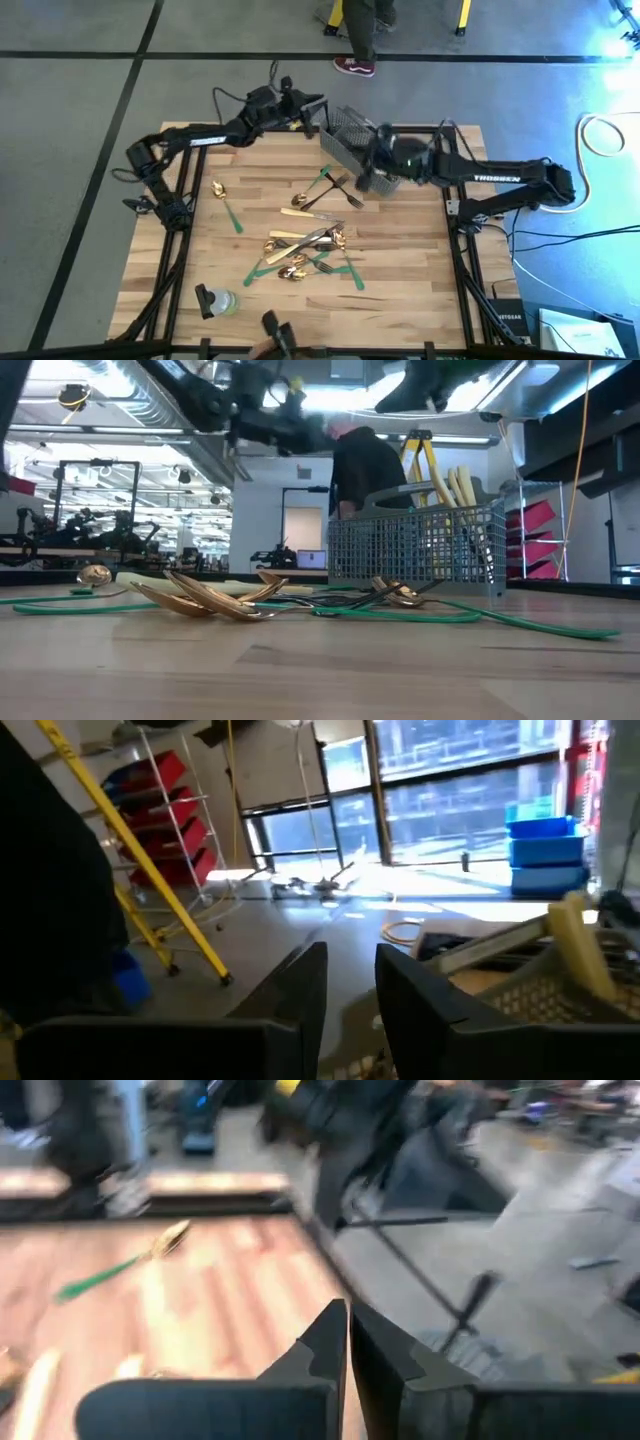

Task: Sort silverware
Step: Put the black fork into the gray organizer

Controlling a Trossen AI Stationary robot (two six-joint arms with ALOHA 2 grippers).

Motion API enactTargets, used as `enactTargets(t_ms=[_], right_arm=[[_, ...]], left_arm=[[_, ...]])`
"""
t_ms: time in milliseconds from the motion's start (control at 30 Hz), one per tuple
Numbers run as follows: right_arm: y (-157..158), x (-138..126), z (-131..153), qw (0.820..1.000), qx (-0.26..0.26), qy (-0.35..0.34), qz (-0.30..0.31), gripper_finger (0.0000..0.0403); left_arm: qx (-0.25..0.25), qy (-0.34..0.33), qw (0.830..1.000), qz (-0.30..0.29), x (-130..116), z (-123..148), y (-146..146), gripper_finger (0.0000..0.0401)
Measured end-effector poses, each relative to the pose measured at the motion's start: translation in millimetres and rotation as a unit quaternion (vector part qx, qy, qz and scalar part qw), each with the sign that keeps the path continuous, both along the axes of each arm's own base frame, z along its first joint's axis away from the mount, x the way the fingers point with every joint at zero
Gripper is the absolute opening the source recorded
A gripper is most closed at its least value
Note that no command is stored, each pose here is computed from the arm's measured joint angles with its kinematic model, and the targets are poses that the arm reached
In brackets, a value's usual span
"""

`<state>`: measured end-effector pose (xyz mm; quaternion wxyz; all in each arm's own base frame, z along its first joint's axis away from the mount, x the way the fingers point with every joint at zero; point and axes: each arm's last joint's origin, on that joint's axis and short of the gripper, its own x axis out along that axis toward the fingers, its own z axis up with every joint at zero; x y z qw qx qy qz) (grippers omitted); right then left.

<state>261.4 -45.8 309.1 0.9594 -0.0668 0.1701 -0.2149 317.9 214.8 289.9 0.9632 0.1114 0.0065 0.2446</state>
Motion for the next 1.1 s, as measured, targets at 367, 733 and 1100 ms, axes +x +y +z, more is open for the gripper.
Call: enactTargets(t_ms=[367, 733, 1100], right_arm=[[27.9, 12.5, -54.2, 0.994, 0.082, 0.068, 0.009, 0.0004], [50.2, 54.0, -124.2, 0.979, 0.059, 0.191, -0.050, 0.0100], [50.2, 57.2, -110.2, 0.965, -0.009, 0.224, -0.133, 0.0111]], left_arm=[[-0.090, 0.024, 0.986, -0.141, -23.7, -75.5, -84.1, 0.0049], [-0.063, 0.061, 0.976, -0.199, -15.4, -115.5, -172.6, 0.0049], [-0.002, 0.061, 0.983, -0.174, -13.2, -111.9, -190.3, 0.0049]])
